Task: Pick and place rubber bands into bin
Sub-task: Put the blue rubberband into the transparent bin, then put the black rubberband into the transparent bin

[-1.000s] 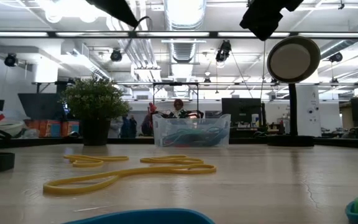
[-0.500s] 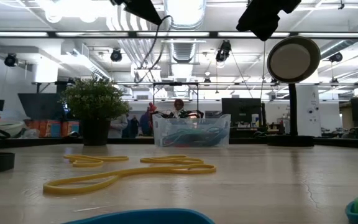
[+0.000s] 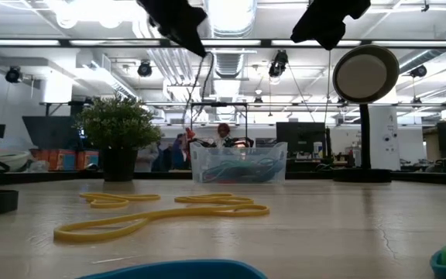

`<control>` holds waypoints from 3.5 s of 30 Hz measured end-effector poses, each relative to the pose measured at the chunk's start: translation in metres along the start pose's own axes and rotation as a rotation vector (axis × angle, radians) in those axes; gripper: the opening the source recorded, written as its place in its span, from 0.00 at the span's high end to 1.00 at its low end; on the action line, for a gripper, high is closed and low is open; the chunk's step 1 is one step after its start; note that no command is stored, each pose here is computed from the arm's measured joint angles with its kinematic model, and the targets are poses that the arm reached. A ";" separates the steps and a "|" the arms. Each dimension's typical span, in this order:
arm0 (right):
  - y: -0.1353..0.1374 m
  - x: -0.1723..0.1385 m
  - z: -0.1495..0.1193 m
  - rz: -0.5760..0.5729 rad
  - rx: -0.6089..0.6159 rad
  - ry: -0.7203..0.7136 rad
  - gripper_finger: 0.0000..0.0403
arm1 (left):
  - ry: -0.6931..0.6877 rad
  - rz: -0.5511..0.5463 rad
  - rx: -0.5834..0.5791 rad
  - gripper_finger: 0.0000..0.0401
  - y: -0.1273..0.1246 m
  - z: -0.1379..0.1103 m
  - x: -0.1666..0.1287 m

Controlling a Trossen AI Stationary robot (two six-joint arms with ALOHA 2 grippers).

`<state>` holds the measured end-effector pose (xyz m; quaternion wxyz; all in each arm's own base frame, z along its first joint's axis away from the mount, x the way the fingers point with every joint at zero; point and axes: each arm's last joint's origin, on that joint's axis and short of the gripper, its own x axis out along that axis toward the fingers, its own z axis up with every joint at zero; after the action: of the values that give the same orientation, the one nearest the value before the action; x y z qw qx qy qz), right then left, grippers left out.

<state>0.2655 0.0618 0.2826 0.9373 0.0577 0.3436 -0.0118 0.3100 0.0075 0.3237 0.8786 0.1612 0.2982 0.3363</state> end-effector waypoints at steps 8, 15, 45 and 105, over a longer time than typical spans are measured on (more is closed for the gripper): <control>-0.001 0.001 -0.002 -0.018 -0.002 0.002 0.85 | 0.000 0.009 0.058 1.00 -0.006 0.004 0.044; -0.001 0.001 -0.003 -0.019 0.002 0.005 0.85 | 0.045 0.014 0.058 1.00 -0.003 -0.004 0.081; -0.003 0.002 -0.002 -0.075 0.015 -0.011 0.85 | 0.046 -0.081 0.079 0.97 -0.004 -0.017 0.129; -0.007 0.020 -0.047 0.063 -0.114 0.175 0.85 | 0.496 -0.894 0.132 0.77 -0.116 -0.115 -0.115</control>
<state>0.2502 0.0603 0.2330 0.9054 0.0159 0.4221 0.0425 0.2262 -0.1459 0.2270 0.8272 -0.0114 0.5581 -0.0636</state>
